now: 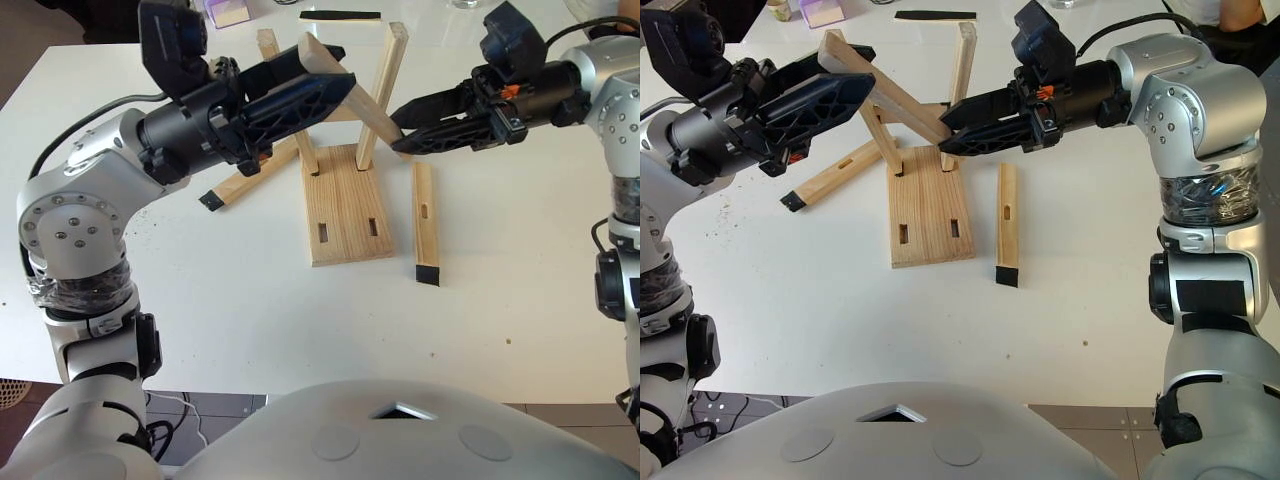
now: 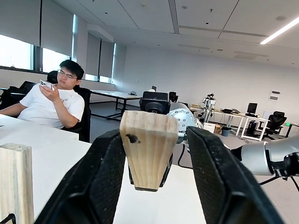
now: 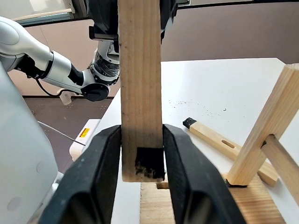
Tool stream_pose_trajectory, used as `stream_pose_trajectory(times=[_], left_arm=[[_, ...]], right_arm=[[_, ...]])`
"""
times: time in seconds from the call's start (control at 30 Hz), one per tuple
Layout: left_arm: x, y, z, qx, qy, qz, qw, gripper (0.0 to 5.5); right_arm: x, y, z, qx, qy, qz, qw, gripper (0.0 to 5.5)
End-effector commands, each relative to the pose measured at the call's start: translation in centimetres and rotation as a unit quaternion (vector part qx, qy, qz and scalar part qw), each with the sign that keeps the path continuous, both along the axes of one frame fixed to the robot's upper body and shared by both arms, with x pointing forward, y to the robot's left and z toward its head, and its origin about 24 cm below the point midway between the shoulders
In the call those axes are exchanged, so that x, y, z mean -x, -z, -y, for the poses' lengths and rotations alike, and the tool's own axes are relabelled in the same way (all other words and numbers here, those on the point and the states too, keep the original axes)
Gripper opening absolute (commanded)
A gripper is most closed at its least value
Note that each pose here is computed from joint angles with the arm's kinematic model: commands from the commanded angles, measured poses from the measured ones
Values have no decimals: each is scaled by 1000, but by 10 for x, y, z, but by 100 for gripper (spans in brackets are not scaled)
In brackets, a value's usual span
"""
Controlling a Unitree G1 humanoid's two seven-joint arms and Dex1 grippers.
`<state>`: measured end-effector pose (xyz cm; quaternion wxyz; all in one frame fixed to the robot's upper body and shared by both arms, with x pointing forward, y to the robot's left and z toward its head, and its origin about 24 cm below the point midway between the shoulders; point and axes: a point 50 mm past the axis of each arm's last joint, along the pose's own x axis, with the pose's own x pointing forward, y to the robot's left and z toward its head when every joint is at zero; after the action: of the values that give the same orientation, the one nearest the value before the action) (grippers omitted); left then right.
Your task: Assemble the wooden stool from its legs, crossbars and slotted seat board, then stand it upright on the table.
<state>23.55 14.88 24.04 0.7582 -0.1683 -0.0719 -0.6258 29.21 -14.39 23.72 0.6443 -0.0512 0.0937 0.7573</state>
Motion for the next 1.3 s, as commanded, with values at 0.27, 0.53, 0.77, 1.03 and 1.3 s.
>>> stream_pose_trajectory(times=[0.27, 0.53, 0.77, 1.03, 1.3], left_arm=[[1, 8, 6, -22, 2, 11, 1000, 134], [-7, 22, -8, -32, -63, 1, 998, 132], [-28, 62, -79, -230, -200, 31, 952, 132], [-71, 105, -159, -344, -363, 6, 866, 132], [-94, 130, -152, -327, -388, -14, 861, 132]], right_arm=[[0, 0, -2, 29, -24, 19, 999, 131], [-10, 13, 5, 16, 37, 77, 996, 249], [-26, 33, 27, -6, 187, 139, 972, 255], [-24, 61, 27, -42, 280, 149, 947, 255], [-31, 71, 16, -45, 300, 149, 941, 255]])
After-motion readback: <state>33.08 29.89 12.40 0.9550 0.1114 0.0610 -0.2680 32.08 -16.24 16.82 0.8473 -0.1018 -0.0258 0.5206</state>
